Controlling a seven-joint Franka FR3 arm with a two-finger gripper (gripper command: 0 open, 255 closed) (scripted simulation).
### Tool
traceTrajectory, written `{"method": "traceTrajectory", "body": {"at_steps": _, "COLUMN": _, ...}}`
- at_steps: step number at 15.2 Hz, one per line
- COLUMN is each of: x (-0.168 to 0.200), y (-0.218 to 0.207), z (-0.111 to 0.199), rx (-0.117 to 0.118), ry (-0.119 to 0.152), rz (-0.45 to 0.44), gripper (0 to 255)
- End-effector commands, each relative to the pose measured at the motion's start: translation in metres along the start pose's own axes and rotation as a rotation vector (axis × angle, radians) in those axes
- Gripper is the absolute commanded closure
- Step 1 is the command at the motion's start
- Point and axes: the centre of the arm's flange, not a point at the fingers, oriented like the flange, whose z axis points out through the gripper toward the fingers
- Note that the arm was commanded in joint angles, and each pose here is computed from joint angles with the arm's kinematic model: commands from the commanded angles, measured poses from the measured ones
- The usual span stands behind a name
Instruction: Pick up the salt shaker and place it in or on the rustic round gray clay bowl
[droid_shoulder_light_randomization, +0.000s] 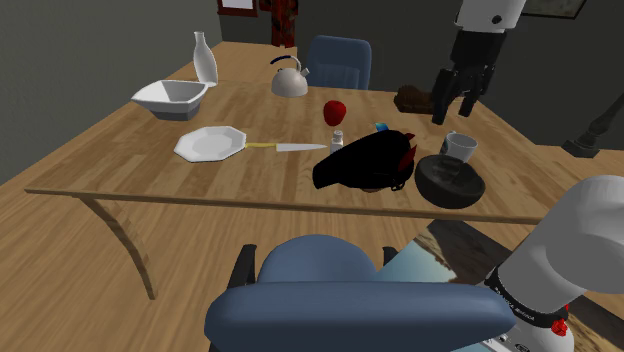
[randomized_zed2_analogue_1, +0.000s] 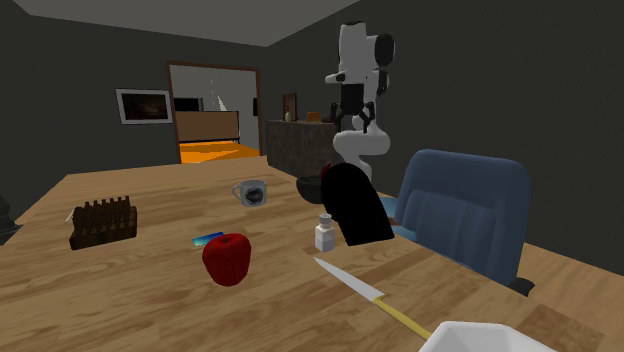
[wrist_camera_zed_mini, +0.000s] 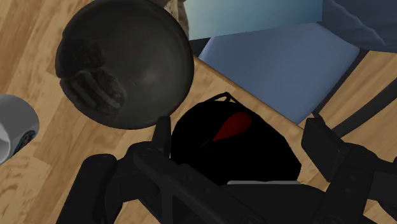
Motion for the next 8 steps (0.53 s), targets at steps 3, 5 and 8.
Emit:
{"method": "traceTrajectory", "body": {"at_steps": 3, "x": 0.024, "y": -0.003, "z": 0.010, "rx": 0.000, "ry": 0.004, "rz": 0.003, "gripper": 0}}
{"method": "traceTrajectory", "body": {"at_steps": 5, "x": 0.047, "y": -0.005, "z": 0.020, "rx": 0.001, "ry": 0.009, "rz": 0.006, "gripper": 0}}
{"method": "traceTrajectory", "body": {"at_steps": 8, "x": 0.083, "y": -0.009, "z": 0.034, "rx": 0.001, "ry": 0.016, "rz": 0.010, "gripper": 0}}
